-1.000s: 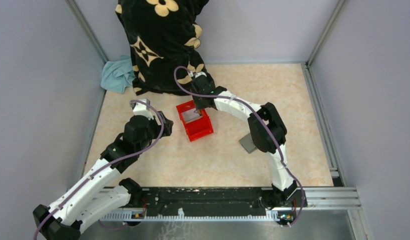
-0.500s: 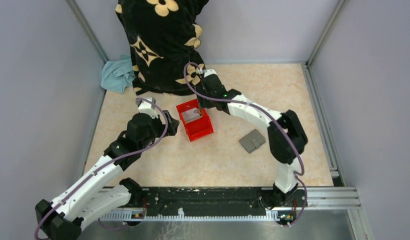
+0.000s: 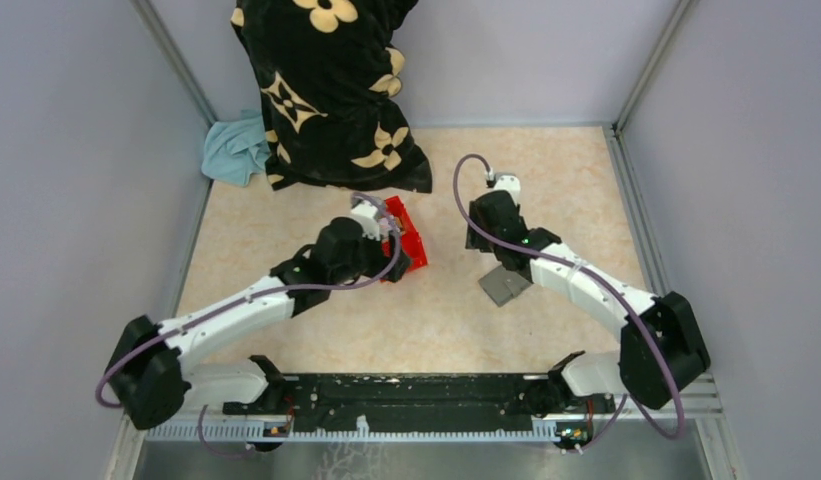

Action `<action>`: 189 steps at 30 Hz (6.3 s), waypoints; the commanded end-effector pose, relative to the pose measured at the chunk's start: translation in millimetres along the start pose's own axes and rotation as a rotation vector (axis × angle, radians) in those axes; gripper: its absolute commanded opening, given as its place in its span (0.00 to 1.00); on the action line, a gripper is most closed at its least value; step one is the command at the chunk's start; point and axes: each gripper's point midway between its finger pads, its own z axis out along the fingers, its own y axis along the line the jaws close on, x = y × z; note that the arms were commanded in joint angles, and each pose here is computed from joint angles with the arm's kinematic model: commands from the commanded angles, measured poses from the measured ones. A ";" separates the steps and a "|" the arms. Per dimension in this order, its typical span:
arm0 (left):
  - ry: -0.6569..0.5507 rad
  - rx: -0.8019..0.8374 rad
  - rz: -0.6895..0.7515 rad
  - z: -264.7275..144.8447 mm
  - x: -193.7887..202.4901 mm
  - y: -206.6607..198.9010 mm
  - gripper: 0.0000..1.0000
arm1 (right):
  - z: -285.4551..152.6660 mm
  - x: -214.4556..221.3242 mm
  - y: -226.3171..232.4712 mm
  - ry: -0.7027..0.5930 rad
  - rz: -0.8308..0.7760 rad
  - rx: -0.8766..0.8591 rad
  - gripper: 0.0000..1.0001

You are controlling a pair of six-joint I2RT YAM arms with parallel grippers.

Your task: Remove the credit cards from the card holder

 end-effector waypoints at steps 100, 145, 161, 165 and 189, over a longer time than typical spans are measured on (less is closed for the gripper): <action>0.113 0.039 0.021 41.5 49.6 16.2 0.86 | 6.9 116.1 -8.6 0.127 0.000 -0.017 0.00; 0.150 0.230 -0.041 18.0 111.3 -10.2 0.08 | -26.6 175.5 83.6 0.212 -0.366 -0.244 0.36; 0.133 0.243 -0.030 16.2 106.7 -12.5 0.14 | -32.1 161.5 94.1 0.184 -0.334 -0.259 0.00; 0.136 0.251 -0.034 17.3 107.6 -14.0 0.14 | -42.9 149.0 112.3 0.162 -0.262 -0.366 0.00; 0.173 0.502 -0.062 10.7 107.0 -66.7 0.26 | -45.6 139.1 109.6 0.161 -0.104 -0.499 0.00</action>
